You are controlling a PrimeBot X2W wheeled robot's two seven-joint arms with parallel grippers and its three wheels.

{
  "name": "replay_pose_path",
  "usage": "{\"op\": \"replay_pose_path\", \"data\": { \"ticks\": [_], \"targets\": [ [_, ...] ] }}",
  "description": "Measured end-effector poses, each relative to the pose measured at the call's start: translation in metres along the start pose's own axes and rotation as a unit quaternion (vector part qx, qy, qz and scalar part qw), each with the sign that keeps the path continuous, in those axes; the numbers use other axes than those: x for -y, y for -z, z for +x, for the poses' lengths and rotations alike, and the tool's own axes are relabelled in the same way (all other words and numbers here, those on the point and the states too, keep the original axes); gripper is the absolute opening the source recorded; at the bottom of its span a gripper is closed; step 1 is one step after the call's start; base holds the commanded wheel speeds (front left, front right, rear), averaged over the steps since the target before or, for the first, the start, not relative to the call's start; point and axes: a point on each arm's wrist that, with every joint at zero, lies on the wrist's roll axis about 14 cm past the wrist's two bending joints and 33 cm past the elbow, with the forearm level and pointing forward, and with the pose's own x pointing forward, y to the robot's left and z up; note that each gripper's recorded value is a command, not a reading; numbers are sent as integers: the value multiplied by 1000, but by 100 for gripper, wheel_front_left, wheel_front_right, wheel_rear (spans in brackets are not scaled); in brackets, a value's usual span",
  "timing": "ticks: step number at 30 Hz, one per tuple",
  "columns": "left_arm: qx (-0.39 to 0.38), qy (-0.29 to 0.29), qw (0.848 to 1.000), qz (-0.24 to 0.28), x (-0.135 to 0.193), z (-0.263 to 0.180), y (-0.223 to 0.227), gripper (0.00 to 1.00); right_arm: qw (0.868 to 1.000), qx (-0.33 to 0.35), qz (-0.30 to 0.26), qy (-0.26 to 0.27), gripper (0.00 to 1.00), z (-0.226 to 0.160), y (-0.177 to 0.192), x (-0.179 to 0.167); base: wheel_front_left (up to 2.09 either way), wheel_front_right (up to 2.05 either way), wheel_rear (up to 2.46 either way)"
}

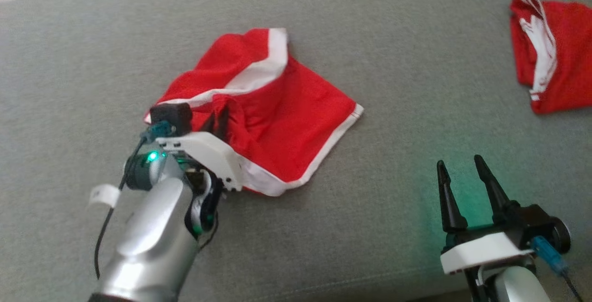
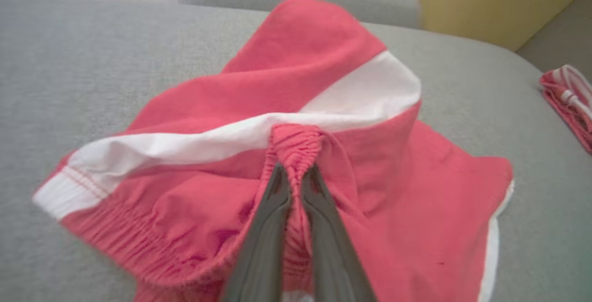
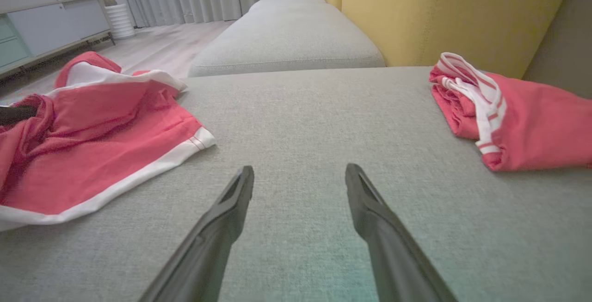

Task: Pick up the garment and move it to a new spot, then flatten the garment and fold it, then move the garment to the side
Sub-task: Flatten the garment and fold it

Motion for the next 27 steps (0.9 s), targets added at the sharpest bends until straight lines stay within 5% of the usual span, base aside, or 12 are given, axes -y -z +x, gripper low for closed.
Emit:
{"op": "replay_pose_path", "data": {
  "ticks": [3,6,7,8,27],
  "targets": [
    [-27,-16,999,13,-11,15,14,0,1000,-7,0,14,100,-2,4,8,0,0,0],
    [-39,-38,998,27,-25,24,24,46,1000,-13,0,23,100,-5,7,14,0,0,0],
    [-40,-41,998,30,-27,26,26,81,1000,-13,0,25,100,-5,8,15,0,0,0],
    [-36,-38,998,31,-27,27,26,100,1000,-14,0,27,100,-6,8,16,0,0,0],
    [72,-9,997,-14,-24,-58,11,100,1000,13,5,1,100,-8,-7,0,0,0,0]
  ]
}}
